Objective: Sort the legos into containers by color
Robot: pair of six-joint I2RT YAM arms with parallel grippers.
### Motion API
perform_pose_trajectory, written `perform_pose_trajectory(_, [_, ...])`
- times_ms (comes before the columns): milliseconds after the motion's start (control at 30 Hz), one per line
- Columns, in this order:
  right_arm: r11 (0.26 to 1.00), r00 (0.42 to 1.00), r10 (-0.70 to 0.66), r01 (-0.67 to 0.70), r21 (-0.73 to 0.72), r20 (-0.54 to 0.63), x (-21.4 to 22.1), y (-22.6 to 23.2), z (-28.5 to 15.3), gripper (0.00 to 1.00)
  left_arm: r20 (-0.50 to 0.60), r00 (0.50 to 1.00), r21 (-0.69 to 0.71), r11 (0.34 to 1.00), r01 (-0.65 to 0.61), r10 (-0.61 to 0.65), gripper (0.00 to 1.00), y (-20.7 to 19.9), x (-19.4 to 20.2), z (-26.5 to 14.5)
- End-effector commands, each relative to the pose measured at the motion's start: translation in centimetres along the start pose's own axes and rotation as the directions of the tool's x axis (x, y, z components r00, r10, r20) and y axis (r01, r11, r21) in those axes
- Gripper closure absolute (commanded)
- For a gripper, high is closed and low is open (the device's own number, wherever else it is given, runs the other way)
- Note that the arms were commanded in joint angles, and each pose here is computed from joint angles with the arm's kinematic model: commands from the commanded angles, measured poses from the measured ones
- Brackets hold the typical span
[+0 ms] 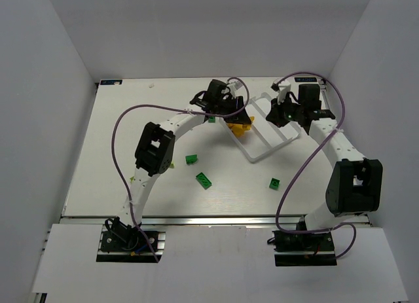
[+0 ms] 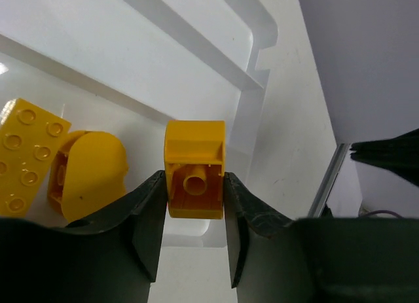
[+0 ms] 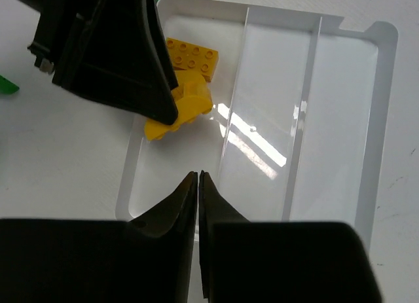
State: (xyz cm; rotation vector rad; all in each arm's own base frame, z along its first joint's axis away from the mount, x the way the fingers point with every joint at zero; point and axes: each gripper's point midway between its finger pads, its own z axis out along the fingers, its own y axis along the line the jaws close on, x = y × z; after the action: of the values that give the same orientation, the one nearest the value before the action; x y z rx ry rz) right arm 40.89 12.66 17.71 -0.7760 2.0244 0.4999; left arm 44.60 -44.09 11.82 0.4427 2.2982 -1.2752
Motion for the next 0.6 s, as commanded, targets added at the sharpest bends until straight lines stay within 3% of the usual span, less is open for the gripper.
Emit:
perform_pose_trajectory(0, [1.000,0.998,-0.022,0.022,0.003,0.051,-1.4,-0.1,-0.8,0.90,-0.013,0.998,-0.023,0.998,-0.057,0.056,0.48,-2.3,0.1,-1.1])
perform_pose_trajectory(67, [0.998,0.998,-0.030,0.033,-0.049,0.047,-1.3,0.7,-0.8,0.83,-0.028,0.998,-0.035,0.998,-0.061,0.060,0.37,-2.3,0.8,-0.9])
perform_pose_trajectory(100, [0.995,0.997,-0.061,0.065,-0.076,0.045,-1.1,0.8,-0.9,0.72,-0.028,0.998,-0.033,0.997,-0.065,0.064,0.35,-2.4,0.7,-1.0])
perform_pose_trajectory(167, [0.976,0.993,-0.103,0.113,-0.187,0.065,-1.6,2.4,-1.1,0.60,-0.021,0.998,-0.024,0.997,-0.067,0.066,0.32,-2.8,0.4,-1.0])
perform_pose_trajectory(200, [0.960,0.990,-0.136,0.143,-0.241,0.045,-0.9,3.4,-1.3,0.45,-0.020,0.998,-0.020,0.998,-0.065,0.065,0.31,-2.8,0.3,-0.9])
perform_pose_trajectory(233, [0.941,0.986,-0.154,0.168,-0.293,0.069,-1.3,4.3,-1.7,0.39,-0.010,0.997,-0.013,0.997,-0.072,0.072,0.30,-3.2,-0.2,-0.9])
perform_pose_trajectory(300, [0.916,0.987,-0.157,0.157,-0.370,0.032,0.2,5.7,-2.1,0.29,-0.008,0.997,-0.008,0.997,-0.074,0.074,0.30,-3.9,-0.3,-0.8])
perform_pose_trajectory(367, [0.863,0.963,-0.264,0.264,-0.431,0.062,1.5,6.7,-2.7,0.26,0.022,0.996,-0.029,0.996,-0.083,0.084,0.31,-4.7,-1.3,-1.8])
perform_pose_trajectory(433, [0.807,0.932,-0.361,0.336,-0.487,0.045,3.9,7.9,-3.8,0.26,0.060,0.995,-0.066,0.995,-0.075,0.079,0.44,-4.5,-2.8,-3.7])
perform_pose_trajectory(533, [0.774,0.893,-0.450,0.378,-0.508,-0.021,7.4,8.4,-5.3,0.27,0.129,0.988,-0.172,0.983,-0.065,0.087,0.78,-4.6,-4.1,-8.2])
perform_pose_trajectory(567, [0.778,0.890,-0.453,0.362,-0.514,-0.060,9.0,8.7,-5.6,0.27,0.108,0.991,-0.217,0.975,-0.051,0.075,0.78,-3.6,-2.5,-8.9])
